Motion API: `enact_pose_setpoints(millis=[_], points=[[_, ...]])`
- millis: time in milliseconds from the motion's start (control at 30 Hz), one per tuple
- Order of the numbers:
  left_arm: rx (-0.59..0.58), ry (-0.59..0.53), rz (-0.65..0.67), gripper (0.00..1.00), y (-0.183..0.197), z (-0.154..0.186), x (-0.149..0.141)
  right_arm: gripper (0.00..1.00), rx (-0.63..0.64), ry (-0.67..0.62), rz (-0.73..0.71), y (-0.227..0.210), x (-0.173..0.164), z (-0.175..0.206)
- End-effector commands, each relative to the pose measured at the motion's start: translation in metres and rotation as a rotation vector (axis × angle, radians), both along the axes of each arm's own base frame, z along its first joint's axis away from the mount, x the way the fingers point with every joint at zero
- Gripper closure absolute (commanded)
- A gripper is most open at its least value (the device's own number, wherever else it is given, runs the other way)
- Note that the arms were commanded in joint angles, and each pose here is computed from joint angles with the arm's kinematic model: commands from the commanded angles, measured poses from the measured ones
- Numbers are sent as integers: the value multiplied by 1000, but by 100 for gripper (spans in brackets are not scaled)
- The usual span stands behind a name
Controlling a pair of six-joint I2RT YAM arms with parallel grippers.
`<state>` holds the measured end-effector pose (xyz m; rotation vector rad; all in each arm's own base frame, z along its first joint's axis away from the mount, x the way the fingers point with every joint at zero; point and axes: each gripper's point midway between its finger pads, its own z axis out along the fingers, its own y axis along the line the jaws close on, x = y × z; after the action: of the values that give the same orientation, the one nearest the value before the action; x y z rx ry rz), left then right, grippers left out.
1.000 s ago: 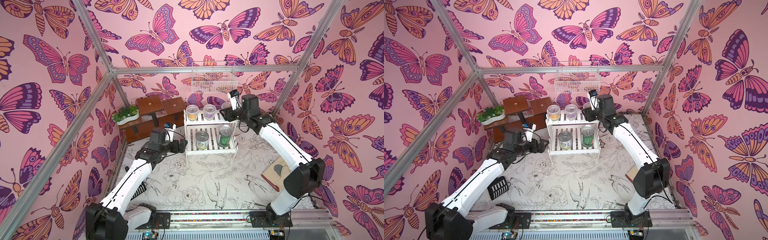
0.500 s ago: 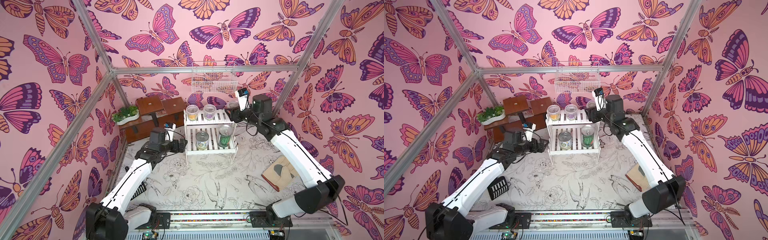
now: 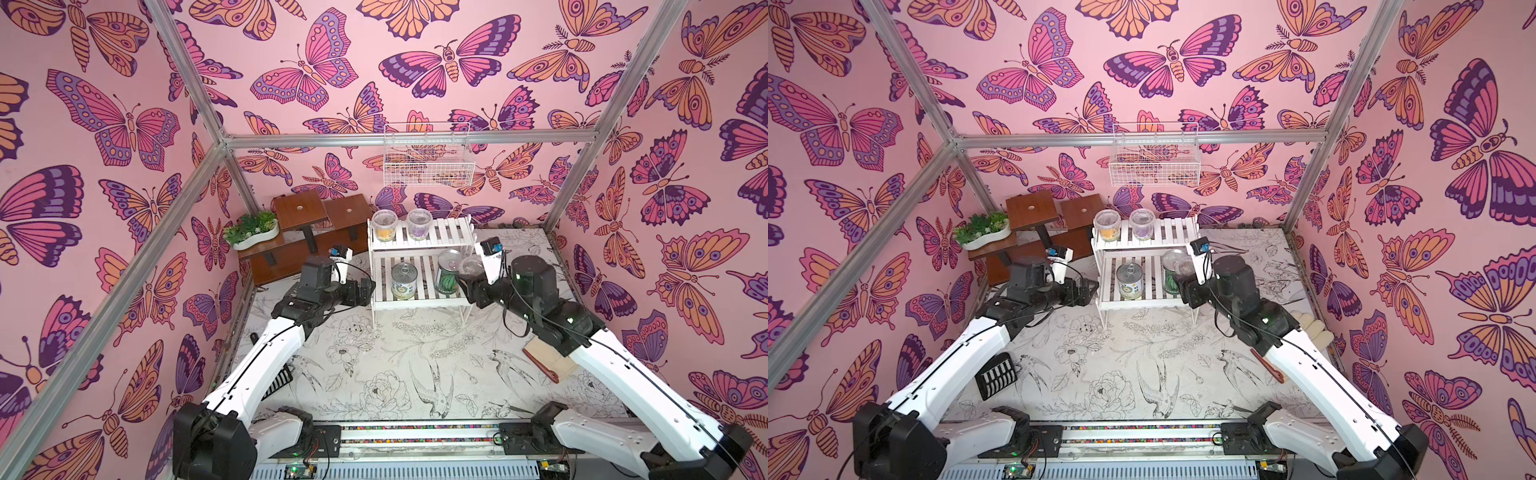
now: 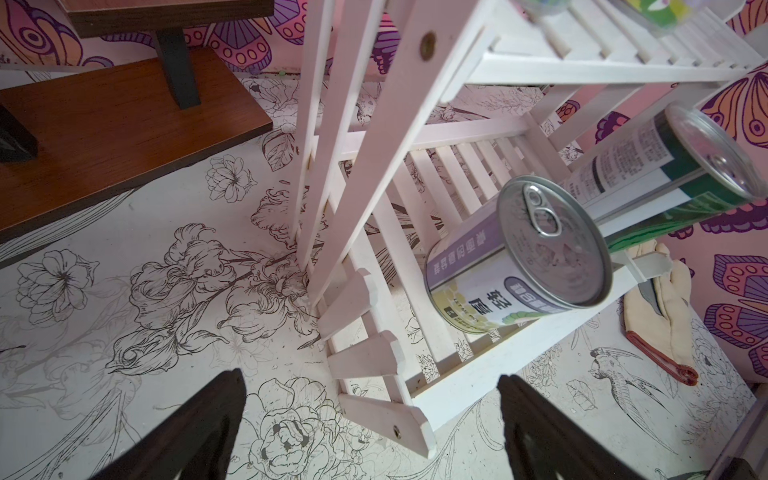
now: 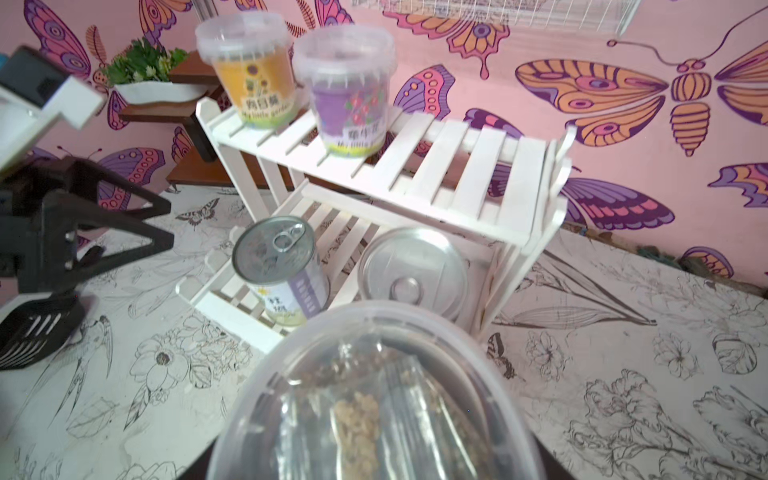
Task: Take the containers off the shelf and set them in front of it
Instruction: Place the container at the center of the board.
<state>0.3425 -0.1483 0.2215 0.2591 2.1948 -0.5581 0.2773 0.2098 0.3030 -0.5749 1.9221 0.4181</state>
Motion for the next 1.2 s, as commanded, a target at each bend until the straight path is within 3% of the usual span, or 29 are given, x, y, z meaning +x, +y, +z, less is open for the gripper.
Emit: enact_pose_setpoints(millis=[0, 200, 600, 1167], points=[[-19, 20, -14, 0, -2, -7, -2, 48, 48, -42, -69, -7, -8, -4], [-21, 16, -15, 0, -2, -7, -4, 48, 59, -42, -75, -6, -27, -51], [-21, 9, -17, 0, -2, -7, -4, 49, 50, 23, -111, 2, -29, -139], [-22, -1, -19, 0, -2, -7, -6, 49, 19, 75, -205, 0, -29, -209]])
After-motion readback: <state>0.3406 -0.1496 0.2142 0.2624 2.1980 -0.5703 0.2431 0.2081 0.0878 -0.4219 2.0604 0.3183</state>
